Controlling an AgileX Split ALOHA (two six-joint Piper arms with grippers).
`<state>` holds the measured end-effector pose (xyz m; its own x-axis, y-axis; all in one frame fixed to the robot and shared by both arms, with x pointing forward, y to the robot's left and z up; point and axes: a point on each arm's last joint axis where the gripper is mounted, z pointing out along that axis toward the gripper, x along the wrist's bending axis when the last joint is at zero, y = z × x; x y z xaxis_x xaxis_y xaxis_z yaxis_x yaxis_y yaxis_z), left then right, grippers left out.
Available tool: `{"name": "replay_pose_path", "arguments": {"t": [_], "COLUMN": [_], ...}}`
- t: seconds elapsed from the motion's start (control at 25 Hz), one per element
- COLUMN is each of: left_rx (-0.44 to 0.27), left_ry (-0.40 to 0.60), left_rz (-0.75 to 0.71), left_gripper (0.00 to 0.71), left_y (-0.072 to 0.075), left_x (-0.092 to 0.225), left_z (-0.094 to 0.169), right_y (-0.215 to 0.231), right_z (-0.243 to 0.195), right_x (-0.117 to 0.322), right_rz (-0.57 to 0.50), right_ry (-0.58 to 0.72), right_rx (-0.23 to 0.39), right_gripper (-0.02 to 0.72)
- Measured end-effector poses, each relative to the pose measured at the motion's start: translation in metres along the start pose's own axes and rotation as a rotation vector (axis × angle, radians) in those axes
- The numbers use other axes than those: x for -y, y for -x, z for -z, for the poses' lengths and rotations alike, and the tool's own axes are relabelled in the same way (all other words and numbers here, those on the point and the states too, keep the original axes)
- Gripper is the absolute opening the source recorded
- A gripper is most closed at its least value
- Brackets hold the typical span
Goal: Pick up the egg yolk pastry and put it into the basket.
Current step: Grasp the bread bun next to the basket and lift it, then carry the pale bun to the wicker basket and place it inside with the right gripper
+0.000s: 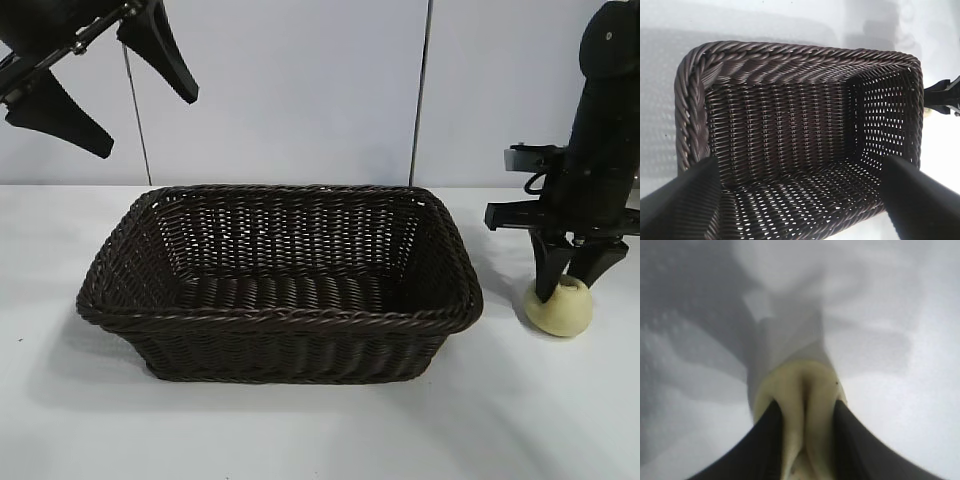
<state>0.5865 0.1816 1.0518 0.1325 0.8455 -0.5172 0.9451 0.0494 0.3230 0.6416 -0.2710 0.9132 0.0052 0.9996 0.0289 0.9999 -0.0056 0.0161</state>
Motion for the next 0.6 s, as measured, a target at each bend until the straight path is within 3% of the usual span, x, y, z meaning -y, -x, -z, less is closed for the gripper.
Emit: {"name": "replay_pose_path", "arguments": {"t": [0.36,0.6], "left_rx": [0.0,0.0], "left_ry": [0.0,0.0], "left_rz": [0.0,0.0], "left_gripper": [0.628,0.628], "left_y": [0.0,0.0], "left_x": [0.0,0.0], "left_z": [0.0,0.0], "right_y": [-0.001,-0.01], "right_z": [0.03,0.095], "right_x": [0.003,0.018], "right_rz": [0.019,0.035], "right_ry": [0.059,0.188], "right_rx": [-0.005,-0.103], "right_gripper": [0.095,0.094]}}
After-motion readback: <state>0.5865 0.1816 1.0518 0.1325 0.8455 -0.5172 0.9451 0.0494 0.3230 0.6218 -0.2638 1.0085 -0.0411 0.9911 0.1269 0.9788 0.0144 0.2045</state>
